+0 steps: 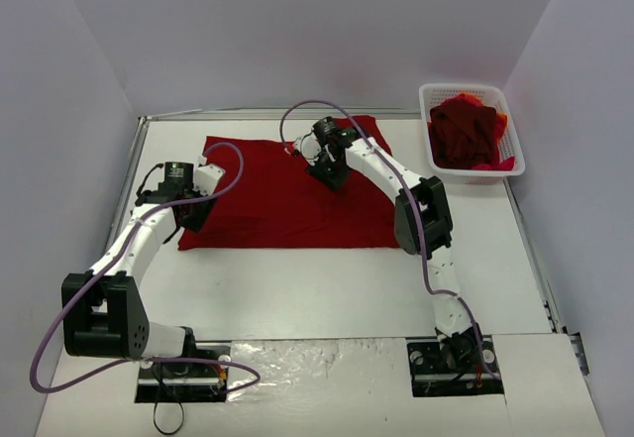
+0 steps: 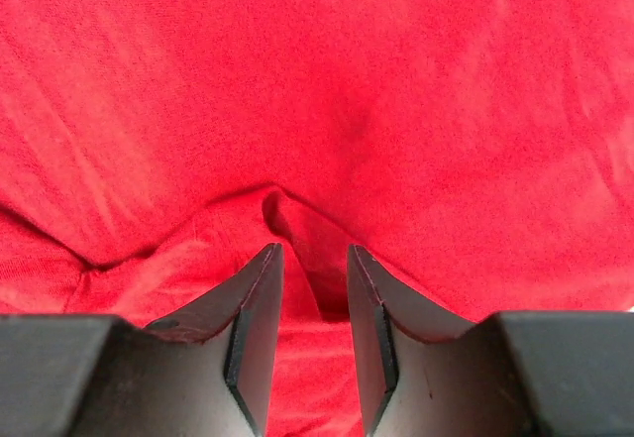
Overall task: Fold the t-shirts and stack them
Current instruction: Fold the flattened tshirt in 1/3 of the way
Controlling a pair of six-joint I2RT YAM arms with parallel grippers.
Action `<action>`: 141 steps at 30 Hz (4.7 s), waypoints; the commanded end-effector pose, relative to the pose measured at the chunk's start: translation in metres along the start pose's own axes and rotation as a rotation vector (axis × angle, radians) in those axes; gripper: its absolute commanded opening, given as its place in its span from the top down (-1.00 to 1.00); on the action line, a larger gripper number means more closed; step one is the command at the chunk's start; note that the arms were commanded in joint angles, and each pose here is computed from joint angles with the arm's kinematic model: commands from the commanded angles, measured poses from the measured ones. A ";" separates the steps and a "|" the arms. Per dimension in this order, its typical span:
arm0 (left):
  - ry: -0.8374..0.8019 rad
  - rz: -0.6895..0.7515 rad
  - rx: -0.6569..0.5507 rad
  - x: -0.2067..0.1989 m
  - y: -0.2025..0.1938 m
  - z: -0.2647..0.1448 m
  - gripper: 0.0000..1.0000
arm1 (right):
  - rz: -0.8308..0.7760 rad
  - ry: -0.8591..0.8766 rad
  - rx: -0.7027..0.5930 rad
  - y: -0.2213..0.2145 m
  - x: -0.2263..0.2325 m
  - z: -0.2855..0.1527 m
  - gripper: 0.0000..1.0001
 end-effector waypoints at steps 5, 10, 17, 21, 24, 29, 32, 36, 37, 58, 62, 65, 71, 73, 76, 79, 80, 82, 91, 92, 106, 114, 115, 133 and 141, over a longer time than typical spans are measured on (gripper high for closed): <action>-0.003 -0.007 -0.029 -0.001 0.007 -0.006 0.10 | 0.036 -0.128 -0.050 -0.001 -0.005 -0.075 0.53; -0.011 -0.011 -0.050 -0.002 0.010 -0.005 0.10 | 0.072 -0.183 -0.031 -0.017 -0.008 -0.085 0.55; 0.101 -0.089 -0.189 0.023 0.054 -0.020 0.10 | 0.237 -0.347 -0.075 -0.021 -0.067 -0.104 0.24; 0.123 -0.115 -0.247 0.035 0.087 -0.021 0.10 | 0.304 -0.416 -0.098 -0.024 -0.102 -0.107 0.19; 0.128 -0.162 -0.266 0.043 0.112 -0.013 0.10 | 0.362 -0.463 -0.131 -0.027 -0.126 -0.107 0.16; -0.023 -0.176 -0.184 0.022 0.125 0.035 0.11 | 0.384 -0.438 -0.113 -0.032 -0.133 -0.081 0.40; -0.060 -0.179 -0.105 0.014 0.119 0.066 0.21 | 0.389 -0.413 -0.081 -0.038 -0.130 -0.059 0.94; -0.100 -0.182 -0.073 0.008 0.120 0.085 0.45 | 0.386 -0.388 -0.047 -0.045 -0.126 -0.040 1.00; -0.109 -0.184 -0.068 0.007 0.120 0.086 0.57 | 0.385 -0.382 -0.044 -0.046 -0.125 -0.036 1.00; -0.150 -0.161 0.124 -0.013 0.067 0.126 0.95 | 0.405 -0.209 0.146 -0.109 -0.082 0.036 1.00; -0.158 -0.146 0.176 -0.017 0.054 0.133 0.95 | 0.405 -0.197 0.157 -0.113 -0.078 0.040 1.00; -0.148 -0.144 0.211 -0.017 0.045 0.139 0.95 | 0.405 -0.183 0.169 -0.118 -0.073 0.044 1.00; -0.161 -0.139 0.252 -0.023 0.028 0.143 0.95 | 0.407 -0.165 0.190 -0.127 -0.066 0.049 1.00; -0.157 -0.139 0.257 -0.022 0.025 0.141 0.95 | 0.408 -0.156 0.195 -0.131 -0.063 0.049 1.00; -0.156 -0.138 0.264 -0.022 0.021 0.138 0.95 | 0.410 -0.150 0.203 -0.136 -0.059 0.049 1.00; -0.155 -0.133 0.269 -0.022 0.020 0.132 0.95 | 0.410 -0.152 0.202 -0.138 -0.058 0.045 1.00; -0.149 -0.130 0.277 -0.021 0.019 0.131 0.95 | 0.410 -0.145 0.211 -0.142 -0.055 0.044 1.00; -0.152 -0.128 0.287 -0.021 0.016 0.128 0.95 | 0.414 -0.151 0.208 -0.144 -0.057 0.041 1.00; -0.164 -0.102 0.340 -0.027 -0.006 0.118 0.95 | 0.411 -0.129 0.239 -0.159 -0.043 0.036 1.00; -0.165 -0.100 0.341 -0.027 -0.008 0.117 0.95 | 0.411 -0.126 0.242 -0.160 -0.041 0.035 1.00; -0.200 -0.081 0.367 -0.037 -0.027 0.100 0.95 | 0.406 -0.062 0.260 -0.177 -0.011 0.023 1.00; -0.202 -0.056 0.369 -0.040 -0.032 0.083 0.95 | 0.396 -0.061 0.267 -0.181 -0.005 0.015 1.00; -0.201 -0.049 0.374 -0.041 -0.033 0.082 0.95 | 0.397 -0.063 0.266 -0.181 -0.005 0.014 1.00; -0.166 0.010 0.392 -0.041 -0.041 0.069 0.95 | 0.361 -0.050 0.300 -0.187 0.012 0.010 1.00; -0.136 0.011 0.391 -0.032 -0.019 0.089 0.95 | 0.357 -0.081 0.284 -0.170 -0.007 0.023 1.00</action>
Point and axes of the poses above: each gripper's point midway between its finger pads, its own z axis out along the fingers, its own x axis along the line the jaws close on, y = z × x, the point moved 4 cm from there along -z, back along the fingers, and after that the axes turned 5 degrees about -z, right-handed, at the moved point
